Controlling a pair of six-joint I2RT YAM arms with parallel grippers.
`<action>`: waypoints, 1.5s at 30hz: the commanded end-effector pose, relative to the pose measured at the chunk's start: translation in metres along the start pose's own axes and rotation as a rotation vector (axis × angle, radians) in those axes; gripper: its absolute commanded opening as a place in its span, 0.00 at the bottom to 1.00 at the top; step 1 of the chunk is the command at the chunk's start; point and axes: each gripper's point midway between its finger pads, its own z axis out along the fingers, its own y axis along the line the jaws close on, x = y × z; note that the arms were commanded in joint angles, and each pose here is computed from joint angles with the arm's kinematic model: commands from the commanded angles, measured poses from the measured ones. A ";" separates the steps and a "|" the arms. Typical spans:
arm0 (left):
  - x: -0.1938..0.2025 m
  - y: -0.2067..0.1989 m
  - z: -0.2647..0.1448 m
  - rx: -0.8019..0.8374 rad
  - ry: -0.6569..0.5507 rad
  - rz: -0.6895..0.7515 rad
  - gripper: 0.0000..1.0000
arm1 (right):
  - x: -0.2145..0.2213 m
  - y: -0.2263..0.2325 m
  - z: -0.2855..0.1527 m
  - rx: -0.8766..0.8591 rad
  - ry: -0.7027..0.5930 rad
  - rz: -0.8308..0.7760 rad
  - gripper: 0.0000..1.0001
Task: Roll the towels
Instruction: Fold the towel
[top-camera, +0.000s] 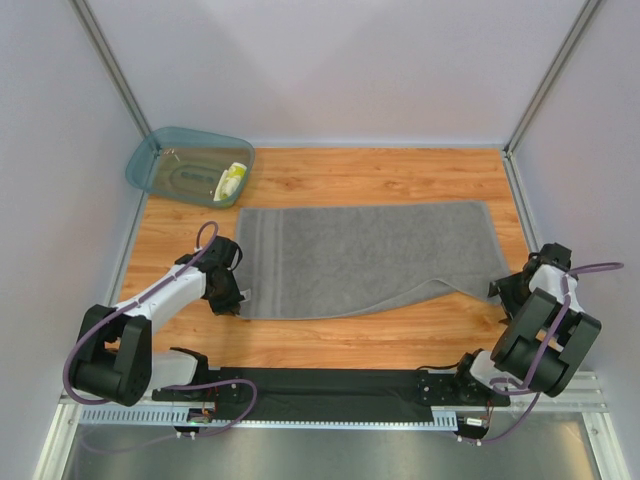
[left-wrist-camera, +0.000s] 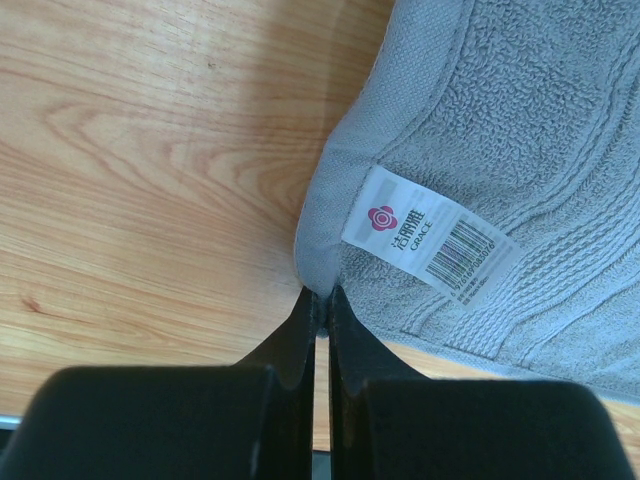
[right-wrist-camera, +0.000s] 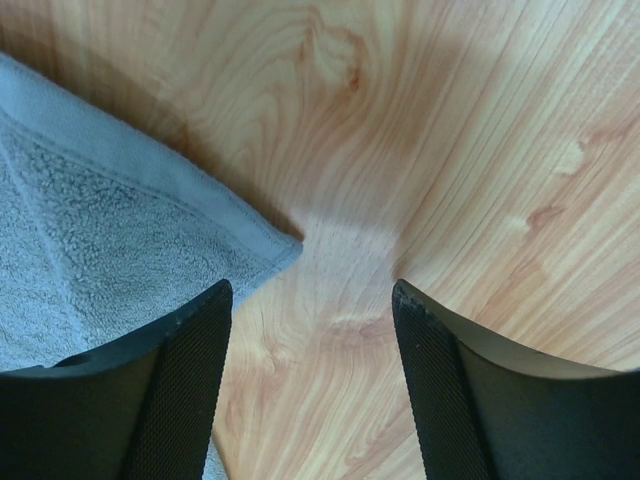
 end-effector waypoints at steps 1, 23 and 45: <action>0.001 0.000 0.001 0.005 0.002 0.015 0.00 | -0.018 0.014 0.000 -0.049 -0.028 0.001 0.63; 0.002 -0.005 0.000 0.039 0.002 0.023 0.00 | -0.024 0.019 0.012 -0.044 -0.008 0.016 0.00; 0.003 -0.020 -0.061 0.200 -0.068 -0.039 0.00 | -0.009 0.029 -0.103 -0.287 -0.142 -0.037 0.00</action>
